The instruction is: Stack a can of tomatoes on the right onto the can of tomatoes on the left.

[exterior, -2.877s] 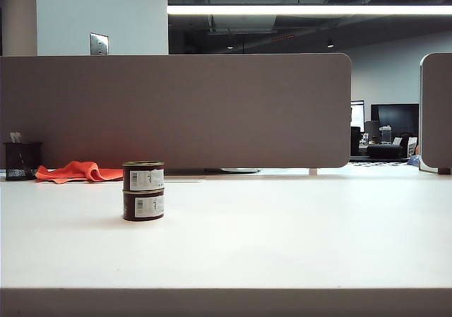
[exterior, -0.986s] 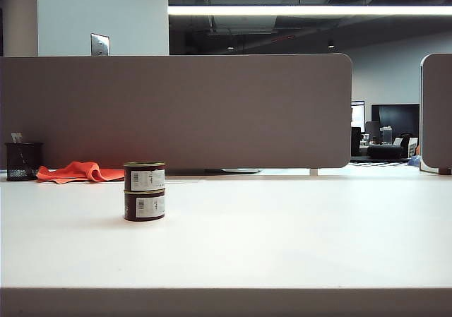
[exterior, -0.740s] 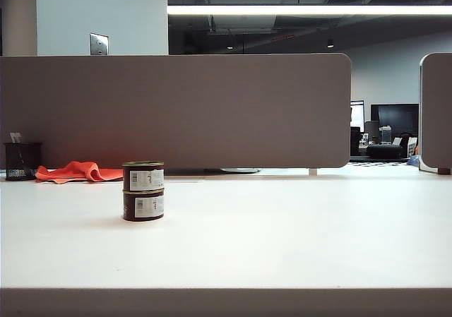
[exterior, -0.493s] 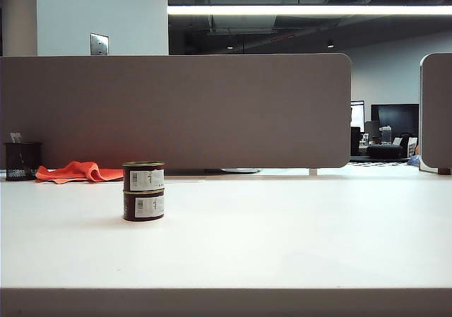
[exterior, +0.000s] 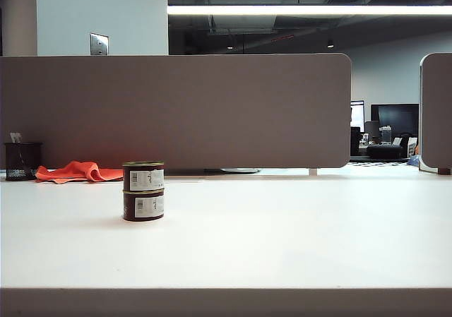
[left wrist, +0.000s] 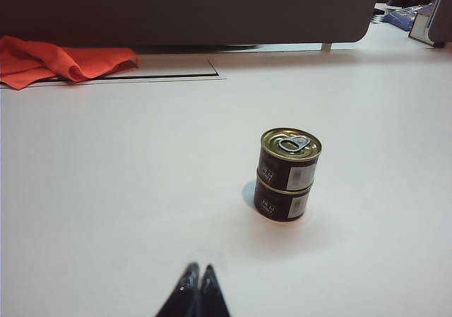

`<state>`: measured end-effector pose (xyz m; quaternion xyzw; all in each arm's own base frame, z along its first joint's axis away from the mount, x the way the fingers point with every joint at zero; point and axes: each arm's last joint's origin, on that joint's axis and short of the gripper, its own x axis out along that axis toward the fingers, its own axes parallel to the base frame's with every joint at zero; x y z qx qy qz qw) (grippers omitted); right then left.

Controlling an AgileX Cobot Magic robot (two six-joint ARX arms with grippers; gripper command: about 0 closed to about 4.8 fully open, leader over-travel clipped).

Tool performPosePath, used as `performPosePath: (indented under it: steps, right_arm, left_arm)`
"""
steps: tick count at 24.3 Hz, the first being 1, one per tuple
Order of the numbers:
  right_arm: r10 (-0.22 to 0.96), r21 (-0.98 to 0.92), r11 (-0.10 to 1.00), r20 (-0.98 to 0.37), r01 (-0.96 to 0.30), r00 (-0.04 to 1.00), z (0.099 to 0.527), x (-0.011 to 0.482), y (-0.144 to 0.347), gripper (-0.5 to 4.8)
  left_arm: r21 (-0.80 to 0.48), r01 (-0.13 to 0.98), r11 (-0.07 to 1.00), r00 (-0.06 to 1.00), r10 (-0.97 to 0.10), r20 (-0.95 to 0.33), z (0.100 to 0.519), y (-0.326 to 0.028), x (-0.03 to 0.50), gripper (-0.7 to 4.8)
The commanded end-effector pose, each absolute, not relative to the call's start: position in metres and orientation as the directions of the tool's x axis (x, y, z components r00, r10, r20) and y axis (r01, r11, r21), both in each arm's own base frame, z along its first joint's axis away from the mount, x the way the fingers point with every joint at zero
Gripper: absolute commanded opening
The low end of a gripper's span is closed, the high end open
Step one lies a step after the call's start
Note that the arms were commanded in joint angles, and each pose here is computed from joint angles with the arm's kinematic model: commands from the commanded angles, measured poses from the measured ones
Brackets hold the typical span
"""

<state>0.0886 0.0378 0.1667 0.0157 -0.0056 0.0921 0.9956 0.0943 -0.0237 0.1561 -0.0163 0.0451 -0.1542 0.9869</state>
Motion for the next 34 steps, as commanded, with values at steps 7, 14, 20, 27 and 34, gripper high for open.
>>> performPosePath:
  steps: [7, 14, 20, 27, 34]
  right_arm:
    - [0.025, 0.034, 0.999, 0.029, -0.026, 0.999, 0.167, 0.095, 0.02, -0.05]
    - [0.049, 0.03, 0.998, 0.057, -0.051, 0.997, 0.169, 0.097, 0.009, -0.05]
    - [-0.024, 0.029, 0.999, 0.058, 0.022, 0.998, 0.169, 0.097, 0.002, -0.05]
    - [-0.074, 0.029, 0.997, 0.045, 0.072, 0.996, 0.168, 0.097, -0.003, -0.05]
    - [-0.073, 0.028, 0.997, 0.044, 0.072, 0.996, 0.168, 0.097, -0.003, -0.05]
  left_arm:
    - [-0.042, 0.302, 0.953, 0.95, -0.304, -0.07, 0.158, -0.024, 0.094, -0.04]
    - [-0.042, 0.302, 0.953, 0.95, -0.304, -0.07, 0.158, -0.024, 0.094, -0.04]
    - [-0.042, 0.302, 0.953, 0.95, -0.304, -0.07, 0.158, -0.024, 0.094, -0.04]
    - [-0.042, 0.302, 0.953, 0.95, -0.304, -0.07, 0.158, -0.024, 0.094, -0.04]
    - [-0.042, 0.302, 0.953, 0.95, -0.304, -0.07, 0.158, -0.024, 0.094, -0.04]
